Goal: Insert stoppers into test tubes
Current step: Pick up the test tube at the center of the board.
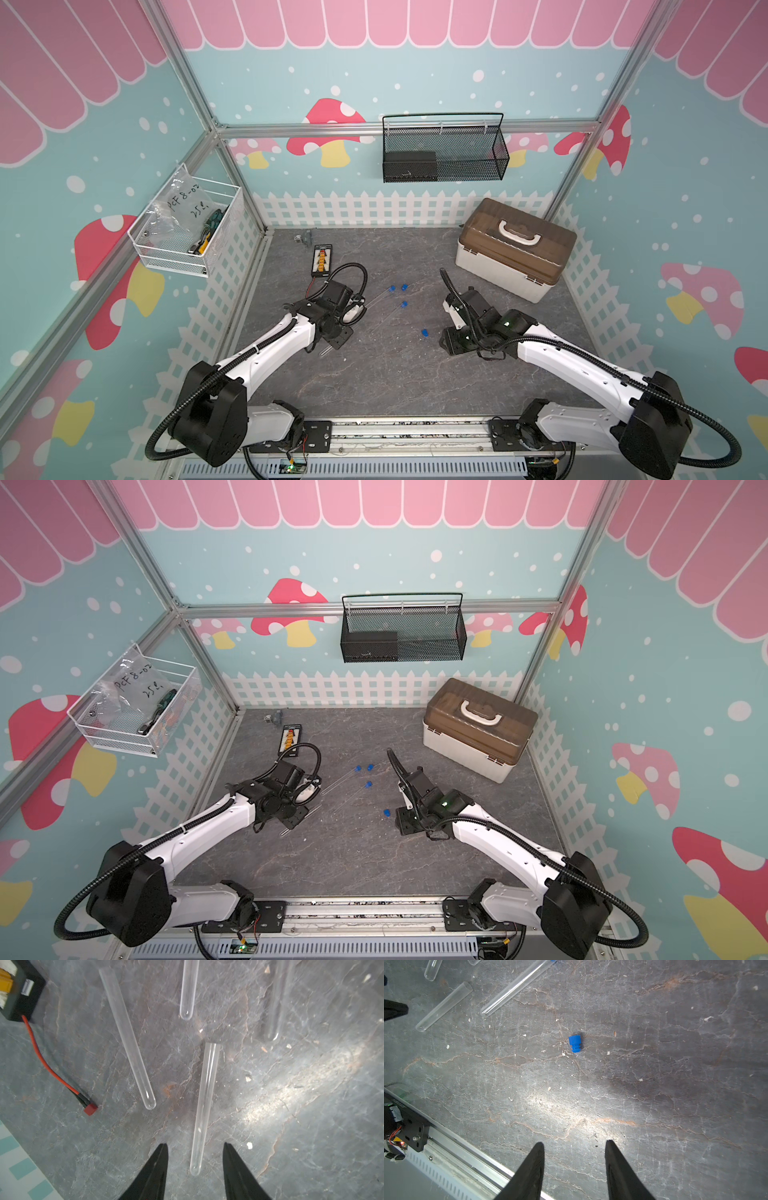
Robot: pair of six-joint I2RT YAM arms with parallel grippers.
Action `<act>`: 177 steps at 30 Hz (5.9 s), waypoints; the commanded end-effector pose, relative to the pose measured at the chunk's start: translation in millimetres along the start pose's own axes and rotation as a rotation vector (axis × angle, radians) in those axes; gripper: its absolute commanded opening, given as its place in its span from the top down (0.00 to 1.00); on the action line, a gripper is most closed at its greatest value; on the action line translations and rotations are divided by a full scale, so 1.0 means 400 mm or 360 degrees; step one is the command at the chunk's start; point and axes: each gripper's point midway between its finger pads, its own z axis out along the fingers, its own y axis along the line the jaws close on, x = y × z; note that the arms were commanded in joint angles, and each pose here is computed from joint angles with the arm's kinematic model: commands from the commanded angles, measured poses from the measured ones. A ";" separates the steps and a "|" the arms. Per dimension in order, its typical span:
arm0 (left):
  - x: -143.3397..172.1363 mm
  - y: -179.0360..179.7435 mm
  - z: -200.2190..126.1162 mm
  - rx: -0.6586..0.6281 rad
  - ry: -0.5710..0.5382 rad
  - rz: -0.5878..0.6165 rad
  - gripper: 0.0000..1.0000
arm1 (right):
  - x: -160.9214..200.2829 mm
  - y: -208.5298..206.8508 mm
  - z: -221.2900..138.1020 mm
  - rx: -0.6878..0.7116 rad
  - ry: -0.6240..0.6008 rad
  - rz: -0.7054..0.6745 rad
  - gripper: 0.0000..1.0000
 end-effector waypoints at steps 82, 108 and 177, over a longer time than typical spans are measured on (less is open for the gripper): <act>-0.239 -0.196 -0.182 0.0232 -0.1036 0.0944 0.89 | -0.092 0.105 -0.181 -0.0427 -0.0420 0.0206 0.52; -0.295 -0.294 -0.185 0.0391 -0.1276 0.1162 0.93 | -0.191 0.232 -0.097 -0.0621 -0.0199 0.0224 0.54; -0.292 -0.286 -0.194 0.0330 -0.1327 0.1163 0.80 | -0.192 0.302 -0.025 -0.0721 -0.0060 0.0213 0.91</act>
